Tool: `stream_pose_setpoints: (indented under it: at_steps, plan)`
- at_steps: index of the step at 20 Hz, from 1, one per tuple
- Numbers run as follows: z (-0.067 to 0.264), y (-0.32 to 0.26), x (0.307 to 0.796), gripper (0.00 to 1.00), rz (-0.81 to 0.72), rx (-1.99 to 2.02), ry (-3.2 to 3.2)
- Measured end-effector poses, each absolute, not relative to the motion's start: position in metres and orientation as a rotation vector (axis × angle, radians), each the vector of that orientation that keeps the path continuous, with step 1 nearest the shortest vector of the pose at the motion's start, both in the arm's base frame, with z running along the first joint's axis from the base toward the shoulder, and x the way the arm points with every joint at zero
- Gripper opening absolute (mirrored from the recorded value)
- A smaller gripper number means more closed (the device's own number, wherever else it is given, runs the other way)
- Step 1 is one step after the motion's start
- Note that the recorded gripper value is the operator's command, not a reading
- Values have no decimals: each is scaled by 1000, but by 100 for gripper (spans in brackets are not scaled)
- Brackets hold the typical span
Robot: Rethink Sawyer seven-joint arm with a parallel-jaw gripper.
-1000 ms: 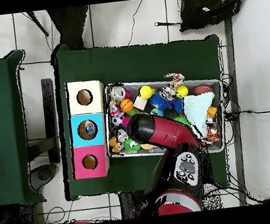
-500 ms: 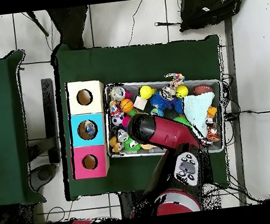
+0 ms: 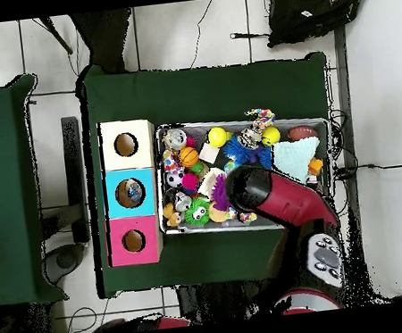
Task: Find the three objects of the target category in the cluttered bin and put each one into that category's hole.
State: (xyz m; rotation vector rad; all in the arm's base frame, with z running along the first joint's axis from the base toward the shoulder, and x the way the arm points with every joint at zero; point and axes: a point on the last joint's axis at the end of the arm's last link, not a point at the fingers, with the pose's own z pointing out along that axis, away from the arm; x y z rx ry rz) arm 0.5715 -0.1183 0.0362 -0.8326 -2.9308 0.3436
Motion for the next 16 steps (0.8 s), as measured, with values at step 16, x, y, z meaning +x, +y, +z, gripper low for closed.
stream_pose_setpoints:
  at_steps: [16]
  plan:
    - [28,-170,554,100,339,-934,-2873]
